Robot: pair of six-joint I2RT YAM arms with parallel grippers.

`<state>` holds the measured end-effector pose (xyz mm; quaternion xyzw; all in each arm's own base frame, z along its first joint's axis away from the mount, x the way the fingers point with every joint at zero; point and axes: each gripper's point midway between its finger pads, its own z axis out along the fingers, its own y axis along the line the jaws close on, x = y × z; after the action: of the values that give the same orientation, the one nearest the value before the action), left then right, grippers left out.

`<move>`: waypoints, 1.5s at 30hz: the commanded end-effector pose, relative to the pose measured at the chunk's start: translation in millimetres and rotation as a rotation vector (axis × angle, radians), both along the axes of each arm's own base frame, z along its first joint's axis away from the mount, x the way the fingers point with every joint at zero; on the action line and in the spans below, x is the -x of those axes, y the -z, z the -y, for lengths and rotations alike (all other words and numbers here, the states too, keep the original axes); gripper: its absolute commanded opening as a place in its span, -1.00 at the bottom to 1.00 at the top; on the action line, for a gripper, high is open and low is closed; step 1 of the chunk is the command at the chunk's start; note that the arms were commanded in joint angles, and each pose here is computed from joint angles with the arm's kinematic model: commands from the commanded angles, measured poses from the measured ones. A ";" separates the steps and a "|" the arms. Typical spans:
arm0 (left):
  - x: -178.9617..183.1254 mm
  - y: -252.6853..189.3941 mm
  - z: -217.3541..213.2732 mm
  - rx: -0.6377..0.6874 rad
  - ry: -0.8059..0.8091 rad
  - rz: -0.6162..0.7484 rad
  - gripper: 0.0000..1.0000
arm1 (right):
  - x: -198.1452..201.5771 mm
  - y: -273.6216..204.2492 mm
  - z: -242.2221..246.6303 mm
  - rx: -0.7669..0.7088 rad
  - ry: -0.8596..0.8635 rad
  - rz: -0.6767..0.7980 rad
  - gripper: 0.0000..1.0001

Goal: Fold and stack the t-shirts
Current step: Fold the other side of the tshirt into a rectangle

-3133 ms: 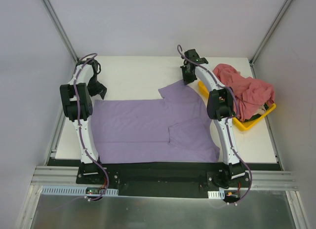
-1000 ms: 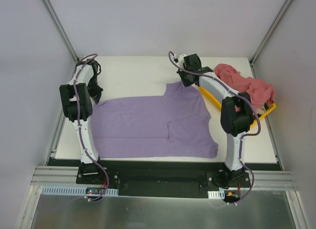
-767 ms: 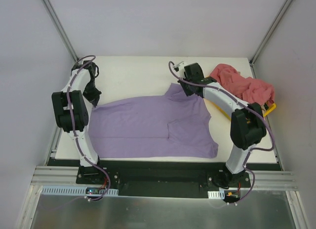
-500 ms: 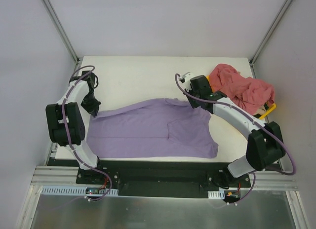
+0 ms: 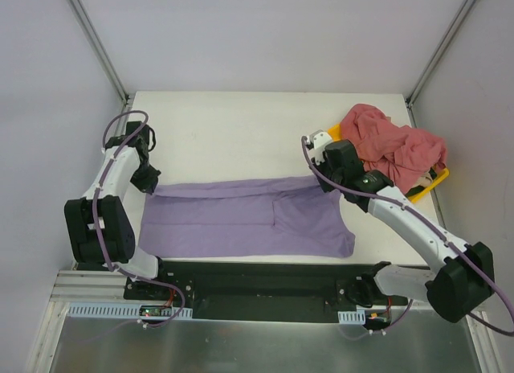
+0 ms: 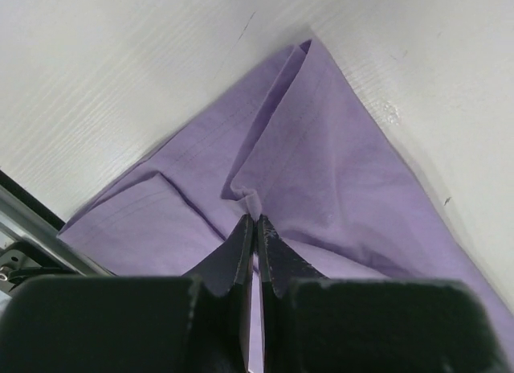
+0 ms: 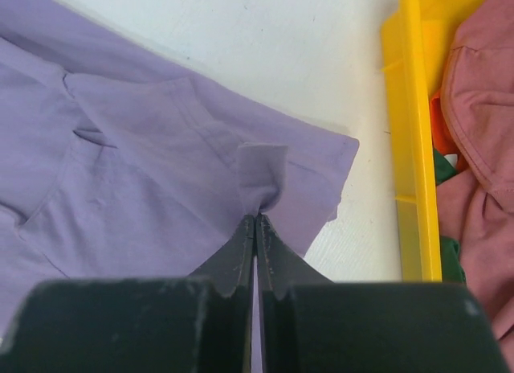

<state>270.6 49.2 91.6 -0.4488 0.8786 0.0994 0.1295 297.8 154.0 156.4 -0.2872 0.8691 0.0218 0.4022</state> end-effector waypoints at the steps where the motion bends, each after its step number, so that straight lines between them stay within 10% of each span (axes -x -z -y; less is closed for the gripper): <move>1: 9.8 -8.5 -3.6 -0.039 -0.024 0.025 -1.00 | 17.5 -8.5 11.9 -0.003 0.016 0.011 -0.99; 38: 73.9 35.2 -15.0 -0.132 -0.165 -0.107 -1.00 | 82.9 55.2 34.3 -0.109 0.135 -0.153 -0.96; 45: 84.9 40.7 -21.9 -0.178 -0.175 -0.139 -0.40 | 101.0 77.1 46.1 -0.136 0.309 -0.257 -0.83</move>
<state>193.9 62.8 50.9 -0.5013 0.8392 0.1873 0.0965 208.7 112.1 88.6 -0.1817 0.9256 0.0503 0.3282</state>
